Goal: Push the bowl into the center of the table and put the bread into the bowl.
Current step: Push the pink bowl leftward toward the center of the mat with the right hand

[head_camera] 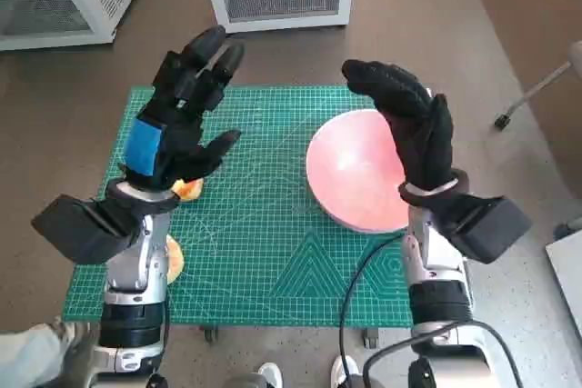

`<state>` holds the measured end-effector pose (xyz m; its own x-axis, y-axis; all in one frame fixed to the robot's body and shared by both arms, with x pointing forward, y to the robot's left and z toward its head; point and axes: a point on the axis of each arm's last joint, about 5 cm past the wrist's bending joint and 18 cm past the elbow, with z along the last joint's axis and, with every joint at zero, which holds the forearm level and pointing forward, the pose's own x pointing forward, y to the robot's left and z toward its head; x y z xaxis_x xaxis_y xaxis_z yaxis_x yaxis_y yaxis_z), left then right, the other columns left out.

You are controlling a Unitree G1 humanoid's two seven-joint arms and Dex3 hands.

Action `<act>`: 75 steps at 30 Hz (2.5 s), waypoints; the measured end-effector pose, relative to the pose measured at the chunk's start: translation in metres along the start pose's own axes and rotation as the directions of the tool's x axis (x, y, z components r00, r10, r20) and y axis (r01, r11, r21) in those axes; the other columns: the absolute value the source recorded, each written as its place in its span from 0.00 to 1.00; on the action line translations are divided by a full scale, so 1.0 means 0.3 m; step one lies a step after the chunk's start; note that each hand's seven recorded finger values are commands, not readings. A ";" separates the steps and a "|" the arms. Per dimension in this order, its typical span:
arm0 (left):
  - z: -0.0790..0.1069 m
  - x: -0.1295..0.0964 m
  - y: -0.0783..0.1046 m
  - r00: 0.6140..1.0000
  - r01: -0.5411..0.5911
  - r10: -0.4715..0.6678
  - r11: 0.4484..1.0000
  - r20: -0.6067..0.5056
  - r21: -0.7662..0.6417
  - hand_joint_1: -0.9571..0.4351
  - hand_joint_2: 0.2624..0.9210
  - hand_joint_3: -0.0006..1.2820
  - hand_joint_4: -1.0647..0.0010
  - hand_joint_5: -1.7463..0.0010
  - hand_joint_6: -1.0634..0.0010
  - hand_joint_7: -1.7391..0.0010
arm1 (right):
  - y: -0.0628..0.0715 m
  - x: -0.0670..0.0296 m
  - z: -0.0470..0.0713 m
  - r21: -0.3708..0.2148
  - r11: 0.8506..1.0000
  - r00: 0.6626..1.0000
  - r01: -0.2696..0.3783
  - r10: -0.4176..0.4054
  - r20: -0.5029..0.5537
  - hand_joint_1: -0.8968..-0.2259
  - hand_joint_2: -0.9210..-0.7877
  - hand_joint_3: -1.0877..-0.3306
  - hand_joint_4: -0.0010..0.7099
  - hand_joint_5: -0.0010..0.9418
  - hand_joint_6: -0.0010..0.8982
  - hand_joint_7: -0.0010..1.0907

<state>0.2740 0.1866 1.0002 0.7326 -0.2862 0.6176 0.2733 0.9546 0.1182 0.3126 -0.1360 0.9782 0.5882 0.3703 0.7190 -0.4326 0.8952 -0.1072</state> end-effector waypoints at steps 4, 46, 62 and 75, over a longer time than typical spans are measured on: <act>0.002 0.000 0.001 1.000 -0.001 0.001 1.000 0.001 0.001 0.32 1.00 0.23 0.70 1.00 0.90 0.73 | 0.000 0.000 -0.001 0.003 1.000 1.000 0.001 -0.001 -0.002 0.46 0.00 0.55 0.33 0.00 0.34 0.02; 0.016 -0.002 0.019 1.000 -0.022 0.022 1.000 0.022 -0.011 0.30 1.00 0.22 0.71 1.00 0.89 0.75 | -0.002 0.002 0.006 0.010 1.000 1.000 0.011 -0.011 0.017 0.45 0.00 0.54 0.33 0.00 0.34 0.01; 0.014 -0.021 0.017 0.999 -0.028 0.028 1.000 0.020 -0.007 0.29 1.00 0.22 0.72 1.00 0.88 0.75 | -0.160 -0.076 0.010 -0.106 0.964 0.965 0.242 -0.251 -0.075 0.49 0.00 0.50 0.32 0.00 0.36 0.02; 0.011 -0.030 0.014 0.999 -0.037 0.037 0.999 0.023 0.000 0.28 1.00 0.23 0.72 1.00 0.88 0.76 | -0.248 -0.156 -0.006 -0.241 0.875 0.856 0.419 -0.470 -0.215 0.51 0.00 0.48 0.29 0.00 0.35 0.02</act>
<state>0.2667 0.1934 0.9977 0.7278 -0.2487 0.6391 0.2458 0.9646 0.0954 0.3185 -0.2195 0.9514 0.8537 -0.0500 0.5184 0.0328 0.9986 0.0423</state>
